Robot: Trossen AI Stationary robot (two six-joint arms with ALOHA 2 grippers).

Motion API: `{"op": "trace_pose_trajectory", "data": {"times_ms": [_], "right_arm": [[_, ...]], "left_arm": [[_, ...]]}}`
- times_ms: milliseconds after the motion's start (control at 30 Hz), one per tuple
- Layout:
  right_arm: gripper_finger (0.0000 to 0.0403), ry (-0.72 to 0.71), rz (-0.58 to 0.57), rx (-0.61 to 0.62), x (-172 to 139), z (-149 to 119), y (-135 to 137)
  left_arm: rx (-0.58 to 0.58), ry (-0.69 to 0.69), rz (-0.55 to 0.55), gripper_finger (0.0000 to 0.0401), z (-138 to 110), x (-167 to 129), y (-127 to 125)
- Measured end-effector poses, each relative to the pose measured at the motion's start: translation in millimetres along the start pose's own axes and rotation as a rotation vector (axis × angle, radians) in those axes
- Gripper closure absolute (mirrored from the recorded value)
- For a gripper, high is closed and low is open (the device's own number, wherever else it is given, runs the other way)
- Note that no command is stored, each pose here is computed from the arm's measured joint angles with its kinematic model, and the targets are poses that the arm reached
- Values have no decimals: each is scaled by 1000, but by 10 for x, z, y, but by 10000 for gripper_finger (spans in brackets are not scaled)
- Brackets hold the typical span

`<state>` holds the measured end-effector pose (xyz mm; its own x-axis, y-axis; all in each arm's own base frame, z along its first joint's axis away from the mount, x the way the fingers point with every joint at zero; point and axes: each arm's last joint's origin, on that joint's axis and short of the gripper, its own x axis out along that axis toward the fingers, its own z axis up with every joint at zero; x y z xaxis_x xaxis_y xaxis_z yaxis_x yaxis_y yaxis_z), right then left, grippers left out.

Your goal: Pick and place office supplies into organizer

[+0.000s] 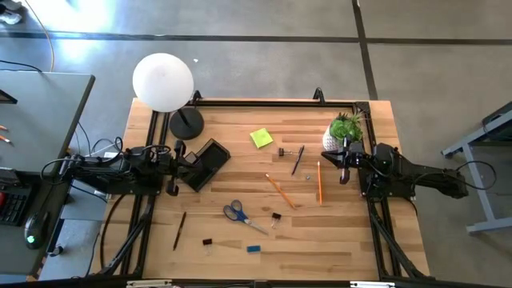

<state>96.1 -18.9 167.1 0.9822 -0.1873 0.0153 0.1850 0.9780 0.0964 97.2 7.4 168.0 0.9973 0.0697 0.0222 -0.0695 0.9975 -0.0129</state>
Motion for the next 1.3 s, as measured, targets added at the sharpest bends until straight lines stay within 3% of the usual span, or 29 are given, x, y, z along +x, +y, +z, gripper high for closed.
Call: {"op": "trace_pose_trajectory", "data": {"times_ms": [167, 667, 1000, 1200, 1300], "right_arm": [[402, 1, 0, 0, 0, -1, 0], [402, -15, 2, 19, 0, 13, 2], [402, -14, 4, 267, 0, 14, 2], [402, -61, -69, 214, -2, 46, -18], [402, -63, -53, 214, 2, 52, -13]], "left_arm": [[-105, 1, -18, 398, -1, 0, -5], [-99, 1, -18, 400, -1, 0, -5], [-122, -16, -19, 400, 17, 0, -5], [-94, -43, 29, 400, 40, -1, 8], [-99, -75, 23, 400, 71, -2, 7]]}}
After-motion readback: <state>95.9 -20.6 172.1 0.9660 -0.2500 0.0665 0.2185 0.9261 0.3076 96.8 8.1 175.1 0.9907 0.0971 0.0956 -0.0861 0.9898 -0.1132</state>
